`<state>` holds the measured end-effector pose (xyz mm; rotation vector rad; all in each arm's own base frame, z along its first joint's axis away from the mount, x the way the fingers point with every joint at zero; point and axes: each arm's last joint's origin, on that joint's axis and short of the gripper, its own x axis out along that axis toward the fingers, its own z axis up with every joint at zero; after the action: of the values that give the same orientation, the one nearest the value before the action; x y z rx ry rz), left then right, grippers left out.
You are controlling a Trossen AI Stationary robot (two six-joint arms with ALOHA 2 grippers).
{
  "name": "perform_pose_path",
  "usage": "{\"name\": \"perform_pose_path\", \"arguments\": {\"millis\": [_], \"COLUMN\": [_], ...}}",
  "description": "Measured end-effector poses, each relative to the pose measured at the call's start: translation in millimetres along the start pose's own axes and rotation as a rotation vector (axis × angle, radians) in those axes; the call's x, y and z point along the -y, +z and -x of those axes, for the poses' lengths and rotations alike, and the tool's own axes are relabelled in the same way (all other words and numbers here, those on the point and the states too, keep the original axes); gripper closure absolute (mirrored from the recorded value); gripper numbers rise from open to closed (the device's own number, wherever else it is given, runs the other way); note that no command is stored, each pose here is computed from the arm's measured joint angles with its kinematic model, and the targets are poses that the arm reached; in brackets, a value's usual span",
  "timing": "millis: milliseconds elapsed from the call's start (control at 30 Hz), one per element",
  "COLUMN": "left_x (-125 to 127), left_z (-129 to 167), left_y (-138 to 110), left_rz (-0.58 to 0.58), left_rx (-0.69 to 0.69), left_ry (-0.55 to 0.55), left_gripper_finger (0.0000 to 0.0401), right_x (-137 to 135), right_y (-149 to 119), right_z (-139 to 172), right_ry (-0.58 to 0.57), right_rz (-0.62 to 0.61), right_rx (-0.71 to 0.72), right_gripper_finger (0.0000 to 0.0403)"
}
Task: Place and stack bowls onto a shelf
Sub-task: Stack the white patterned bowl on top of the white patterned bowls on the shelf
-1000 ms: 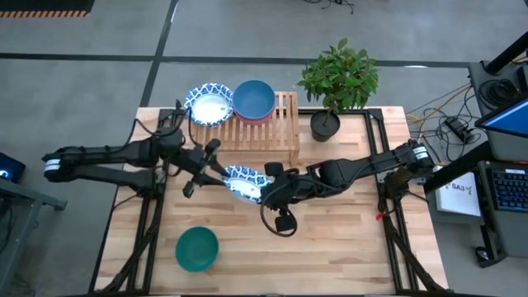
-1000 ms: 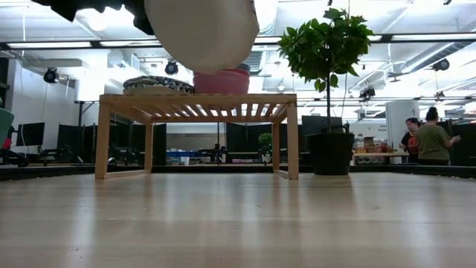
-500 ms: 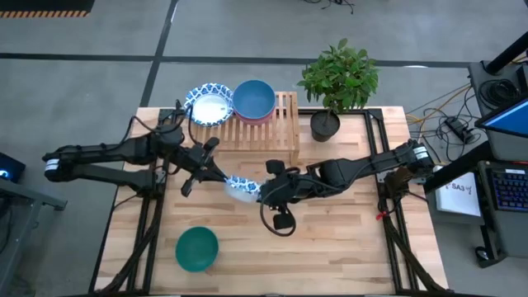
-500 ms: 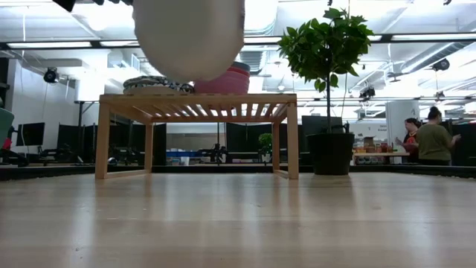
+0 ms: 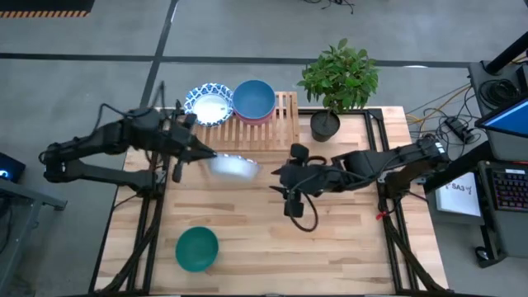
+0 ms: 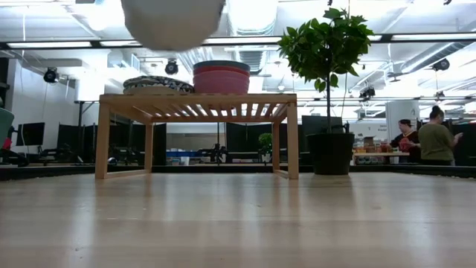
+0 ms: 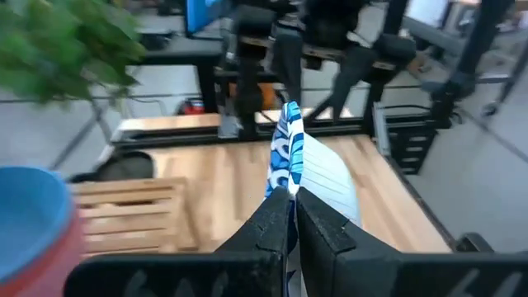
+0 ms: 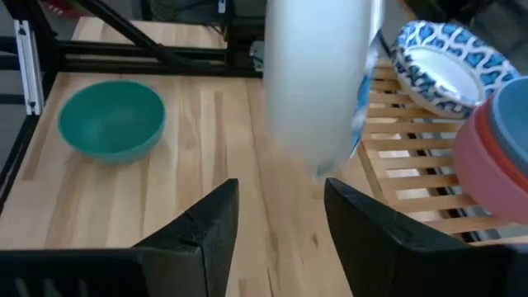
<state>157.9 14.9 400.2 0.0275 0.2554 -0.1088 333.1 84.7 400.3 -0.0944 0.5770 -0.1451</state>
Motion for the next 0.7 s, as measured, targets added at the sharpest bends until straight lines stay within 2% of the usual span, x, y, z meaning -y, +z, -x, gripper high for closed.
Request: {"name": "perform_pose_path", "arguments": {"millis": [233, 300, 400, 467, 533, 600, 700], "left_x": [1.1, -0.5, -6.2, -11.2, -16.5, -22.3, -31.7], "left_z": [42.8, 52.5, 60.0, 56.9, 48.1, 33.7, 9.4], "left_y": [41.6, 50.1, 58.9, 58.5, 54.3, 46.7, 32.4], "left_rz": [-0.099, -0.143, -0.193, -0.229, -0.258, -0.271, -0.283], "left_rx": [0.001, -0.012, -0.045, -0.108, -0.179, -0.258, -0.371], "left_ry": [0.207, 0.315, 0.548, 0.696, 0.792, 0.834, 0.841], "left_gripper_finger": [0.0401, 0.0401, 0.0401, 0.0401, 0.0401, 0.0401, 0.0401], "right_x": [-14.4, -19.9, -28.6, -34.0, -38.3, -41.7, -45.8], "right_y": [-6.8, -11.6, -23.2, -33.0, -40.0, -47.1, -55.9], "right_z": [3.5, 0.2, -8.5, -14.4, -20.0, -24.9, -32.9], "right_ry": [0.004, 0.013, 0.0, -0.013, -0.016, -0.014, -0.007], "right_rz": [0.035, 0.031, 0.02, 0.017, 0.004, -0.004, -0.017], "right_rx": [0.001, -0.009, -0.048, -0.074, -0.08, -0.083, -0.066], "right_gripper_finger": [0.0232, 0.0232, 0.0232, 0.0232, 0.0232, 0.0232, 0.0232]}}
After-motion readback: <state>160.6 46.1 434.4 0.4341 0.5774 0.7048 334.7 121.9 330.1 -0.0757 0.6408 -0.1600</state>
